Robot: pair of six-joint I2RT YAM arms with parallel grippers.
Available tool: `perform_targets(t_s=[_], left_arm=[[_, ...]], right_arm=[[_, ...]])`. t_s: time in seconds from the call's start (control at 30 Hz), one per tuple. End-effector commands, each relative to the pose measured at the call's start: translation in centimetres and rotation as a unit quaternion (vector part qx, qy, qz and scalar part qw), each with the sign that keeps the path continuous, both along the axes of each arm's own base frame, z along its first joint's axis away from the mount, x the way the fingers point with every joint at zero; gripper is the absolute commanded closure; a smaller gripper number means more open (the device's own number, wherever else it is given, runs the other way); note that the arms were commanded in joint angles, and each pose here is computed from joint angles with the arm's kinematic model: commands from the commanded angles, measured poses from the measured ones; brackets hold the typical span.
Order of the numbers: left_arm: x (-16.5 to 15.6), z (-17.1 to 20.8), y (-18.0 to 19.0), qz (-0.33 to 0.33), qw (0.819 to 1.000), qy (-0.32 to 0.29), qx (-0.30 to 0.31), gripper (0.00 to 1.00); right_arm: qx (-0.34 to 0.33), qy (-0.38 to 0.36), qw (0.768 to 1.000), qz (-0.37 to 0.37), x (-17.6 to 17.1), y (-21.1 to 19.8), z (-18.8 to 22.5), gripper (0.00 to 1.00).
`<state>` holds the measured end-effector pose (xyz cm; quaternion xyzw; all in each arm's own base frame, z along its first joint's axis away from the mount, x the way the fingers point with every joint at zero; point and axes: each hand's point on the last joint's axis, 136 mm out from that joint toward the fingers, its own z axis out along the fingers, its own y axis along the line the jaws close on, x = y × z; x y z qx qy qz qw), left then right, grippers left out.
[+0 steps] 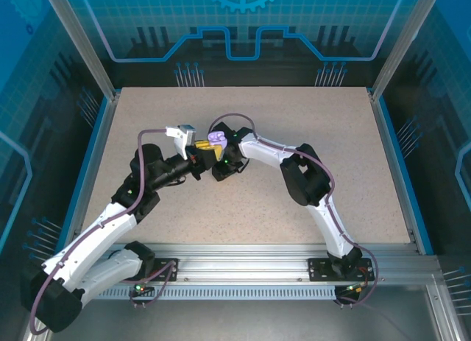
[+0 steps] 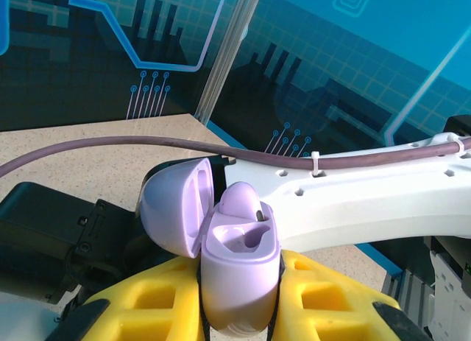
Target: Insert the wireless bluetooth earbuds into the charging case
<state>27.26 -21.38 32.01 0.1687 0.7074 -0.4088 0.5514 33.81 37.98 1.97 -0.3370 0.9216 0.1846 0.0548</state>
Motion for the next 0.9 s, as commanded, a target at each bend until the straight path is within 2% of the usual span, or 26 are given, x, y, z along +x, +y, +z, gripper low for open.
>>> perform_targets(t_s=[0.0, 0.23, 0.37, 0.53, 0.87], left_arm=[[-0.3, 1.1, 0.3, 0.001, 1.0, -0.008, -0.014, 1.0], [-0.5, 1.3, 0.3, -0.001, 1.0, -0.01, -0.015, 1.0], [-0.5, 1.3, 0.4, 0.0, 1.0, -0.012, -0.014, 0.99], [-0.6, 1.5, 0.4, 0.0, 1.0, -0.015, -0.014, 1.0], [-0.6, 1.4, 0.4, -0.001, 1.0, -0.015, -0.015, 1.0]], right_arm=[[0.019, 0.025, 0.999, 0.017, -2.4, 0.6, 2.0, 0.74], [0.047, 0.015, 0.999, -0.002, -1.5, 1.1, 3.4, 0.72], [0.044, 0.011, 0.999, -0.016, -0.8, 1.3, 3.3, 0.6], [0.016, 0.002, 0.999, -0.03, 0.0, 1.2, 2.5, 0.53], [-0.019, 0.0, 0.999, -0.029, 0.3, 1.7, 0.7, 0.51]])
